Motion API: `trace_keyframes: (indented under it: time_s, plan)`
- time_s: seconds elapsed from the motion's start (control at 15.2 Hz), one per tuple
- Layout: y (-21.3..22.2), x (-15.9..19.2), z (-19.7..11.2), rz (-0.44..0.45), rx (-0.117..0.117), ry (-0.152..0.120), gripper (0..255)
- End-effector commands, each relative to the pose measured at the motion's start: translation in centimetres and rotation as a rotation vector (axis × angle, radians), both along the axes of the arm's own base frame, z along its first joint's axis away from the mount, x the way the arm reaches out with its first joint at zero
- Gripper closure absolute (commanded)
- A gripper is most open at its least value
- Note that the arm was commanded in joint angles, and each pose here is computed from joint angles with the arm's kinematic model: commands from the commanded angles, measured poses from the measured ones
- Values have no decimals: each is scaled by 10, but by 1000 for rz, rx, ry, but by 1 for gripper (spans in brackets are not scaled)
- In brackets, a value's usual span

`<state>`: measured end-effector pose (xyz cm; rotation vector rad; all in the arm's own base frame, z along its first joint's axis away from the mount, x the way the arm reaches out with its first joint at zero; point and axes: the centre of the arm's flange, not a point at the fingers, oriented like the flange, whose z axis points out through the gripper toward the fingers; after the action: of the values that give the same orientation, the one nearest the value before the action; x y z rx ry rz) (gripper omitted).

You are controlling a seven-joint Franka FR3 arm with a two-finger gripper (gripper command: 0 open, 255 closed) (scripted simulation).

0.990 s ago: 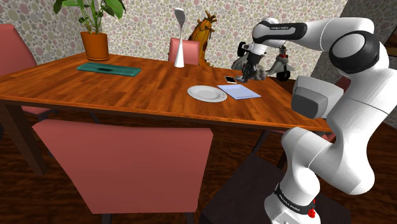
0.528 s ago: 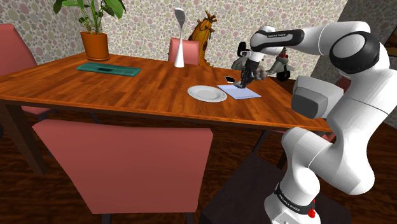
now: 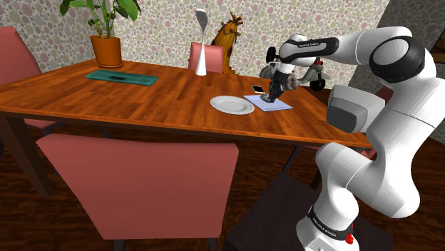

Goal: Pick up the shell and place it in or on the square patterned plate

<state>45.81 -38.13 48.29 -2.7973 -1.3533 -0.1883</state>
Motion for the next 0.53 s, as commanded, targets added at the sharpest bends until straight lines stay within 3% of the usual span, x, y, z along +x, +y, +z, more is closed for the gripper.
trace_keyframes:
  time_s: [0.0, 0.13, 0.2, 0.46]
  plan:
    - [0, 0, 0, 0, 0, 0, 255]
    - [0, 0, 0, 0, 0, 0, 255]
    - [0, 0, 0, 0, 0, 0, 0]
    - [0, 0, 0, 0, 0, 0, 0]
